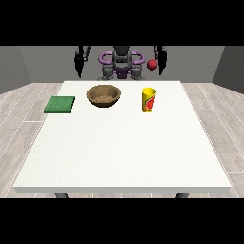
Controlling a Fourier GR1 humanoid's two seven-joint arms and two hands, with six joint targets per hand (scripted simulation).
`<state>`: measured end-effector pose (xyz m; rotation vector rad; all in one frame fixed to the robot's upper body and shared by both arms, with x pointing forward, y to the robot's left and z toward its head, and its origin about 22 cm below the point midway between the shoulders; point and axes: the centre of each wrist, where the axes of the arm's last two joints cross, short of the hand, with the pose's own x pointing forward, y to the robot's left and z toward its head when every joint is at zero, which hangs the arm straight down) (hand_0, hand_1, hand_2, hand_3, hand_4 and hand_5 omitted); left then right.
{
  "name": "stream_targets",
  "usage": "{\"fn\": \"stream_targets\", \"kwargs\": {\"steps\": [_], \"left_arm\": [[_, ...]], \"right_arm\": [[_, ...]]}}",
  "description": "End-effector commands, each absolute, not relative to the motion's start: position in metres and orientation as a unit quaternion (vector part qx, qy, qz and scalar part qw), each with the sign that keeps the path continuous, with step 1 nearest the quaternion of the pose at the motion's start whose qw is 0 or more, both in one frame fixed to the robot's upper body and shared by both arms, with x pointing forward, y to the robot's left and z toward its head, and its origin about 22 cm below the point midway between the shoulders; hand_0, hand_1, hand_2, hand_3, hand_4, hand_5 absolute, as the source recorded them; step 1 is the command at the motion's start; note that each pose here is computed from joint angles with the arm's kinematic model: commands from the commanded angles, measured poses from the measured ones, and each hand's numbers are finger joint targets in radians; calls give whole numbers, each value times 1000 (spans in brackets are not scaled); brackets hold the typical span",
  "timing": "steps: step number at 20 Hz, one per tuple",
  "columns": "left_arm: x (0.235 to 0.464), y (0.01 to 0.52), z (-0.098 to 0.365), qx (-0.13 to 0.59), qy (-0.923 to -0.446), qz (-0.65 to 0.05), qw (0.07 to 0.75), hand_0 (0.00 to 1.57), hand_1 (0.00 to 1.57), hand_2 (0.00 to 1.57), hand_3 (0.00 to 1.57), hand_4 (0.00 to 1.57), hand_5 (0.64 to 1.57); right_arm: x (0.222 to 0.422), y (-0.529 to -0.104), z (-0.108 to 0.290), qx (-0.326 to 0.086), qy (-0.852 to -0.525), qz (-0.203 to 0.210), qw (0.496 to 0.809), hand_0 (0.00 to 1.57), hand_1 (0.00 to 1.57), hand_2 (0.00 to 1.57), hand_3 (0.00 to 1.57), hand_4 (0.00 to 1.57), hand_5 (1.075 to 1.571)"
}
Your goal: Pick the cup and pour the ball into the bowl, then pick the bowl and place it on the pad
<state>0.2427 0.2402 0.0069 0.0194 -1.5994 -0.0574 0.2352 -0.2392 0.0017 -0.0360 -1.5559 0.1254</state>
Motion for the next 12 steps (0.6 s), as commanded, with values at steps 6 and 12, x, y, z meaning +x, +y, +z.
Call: {"fn": "stream_targets", "kwargs": {"steps": [6, 12], "left_arm": [[244, 253, 40, 33, -722, -43, 690, 0, 0, 0, 0, 0, 1524], [206, 193, 35, -88, -754, 48, 649, 0, 0, 0, 0, 0, 1521]], "right_arm": [[236, -249, 33, -32, -705, 64, 706, 0, 0, 0, 0, 0, 1568], [232, -260, 28, -18, -733, -36, 679, 0, 0, 0, 0, 0, 1566]]}}
